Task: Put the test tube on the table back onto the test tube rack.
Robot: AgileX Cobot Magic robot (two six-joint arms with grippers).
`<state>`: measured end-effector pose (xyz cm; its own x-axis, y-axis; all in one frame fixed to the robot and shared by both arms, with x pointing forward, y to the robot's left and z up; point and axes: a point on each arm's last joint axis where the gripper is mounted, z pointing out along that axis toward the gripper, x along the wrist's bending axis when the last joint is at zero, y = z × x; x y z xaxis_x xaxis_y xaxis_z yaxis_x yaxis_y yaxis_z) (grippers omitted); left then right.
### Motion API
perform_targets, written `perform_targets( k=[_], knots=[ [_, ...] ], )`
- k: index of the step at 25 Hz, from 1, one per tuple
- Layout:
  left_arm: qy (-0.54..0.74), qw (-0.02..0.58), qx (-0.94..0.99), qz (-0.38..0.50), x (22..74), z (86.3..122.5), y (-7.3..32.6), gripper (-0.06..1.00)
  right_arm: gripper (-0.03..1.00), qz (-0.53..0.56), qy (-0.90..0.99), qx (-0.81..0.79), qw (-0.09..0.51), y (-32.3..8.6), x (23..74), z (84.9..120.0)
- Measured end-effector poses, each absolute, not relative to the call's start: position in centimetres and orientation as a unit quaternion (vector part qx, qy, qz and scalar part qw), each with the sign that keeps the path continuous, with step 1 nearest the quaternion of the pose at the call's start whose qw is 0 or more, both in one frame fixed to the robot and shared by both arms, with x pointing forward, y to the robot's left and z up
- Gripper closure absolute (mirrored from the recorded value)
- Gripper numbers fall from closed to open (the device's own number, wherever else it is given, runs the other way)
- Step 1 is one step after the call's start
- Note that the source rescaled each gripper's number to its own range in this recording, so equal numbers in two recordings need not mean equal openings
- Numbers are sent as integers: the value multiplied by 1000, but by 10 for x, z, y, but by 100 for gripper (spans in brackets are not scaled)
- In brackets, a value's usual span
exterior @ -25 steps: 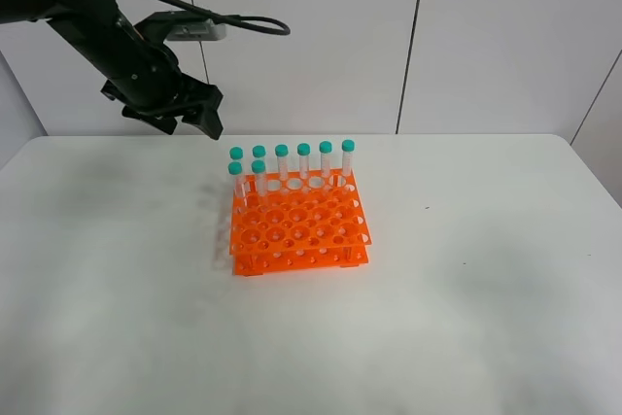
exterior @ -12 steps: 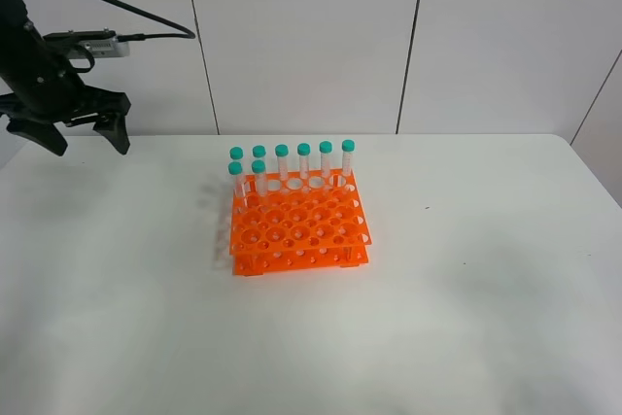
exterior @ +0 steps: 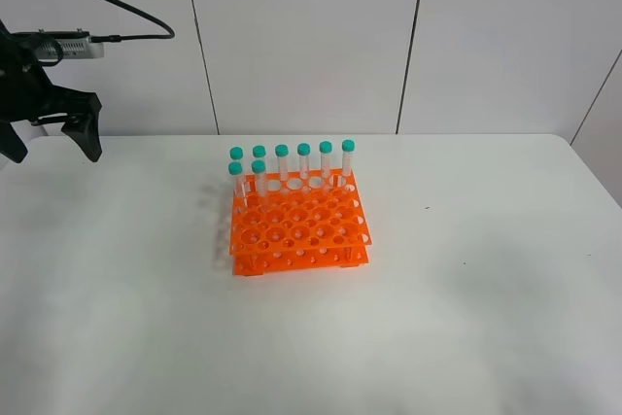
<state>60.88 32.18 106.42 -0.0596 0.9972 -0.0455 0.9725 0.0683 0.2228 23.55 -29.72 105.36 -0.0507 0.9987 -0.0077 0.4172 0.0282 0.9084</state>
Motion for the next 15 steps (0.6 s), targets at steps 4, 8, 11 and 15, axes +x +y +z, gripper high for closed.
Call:
perform_targets(
  k=[4,8,11,15],
  knots=[
    [729,99,674,71,594,1074,321,-6,-3,389,612,579,374,-297,236,1054],
    [730,91,675,63,555,1076,318,-6,-3,389,612,579,374,-297,236,1054],
    [727,83,679,55,511,1073,315,-6,-3,389,612,579,374,-297,236,1054],
    [724,86,682,60,447,1070,311,-6,-3,389,612,579,374,-297,236,1054]
  ],
)
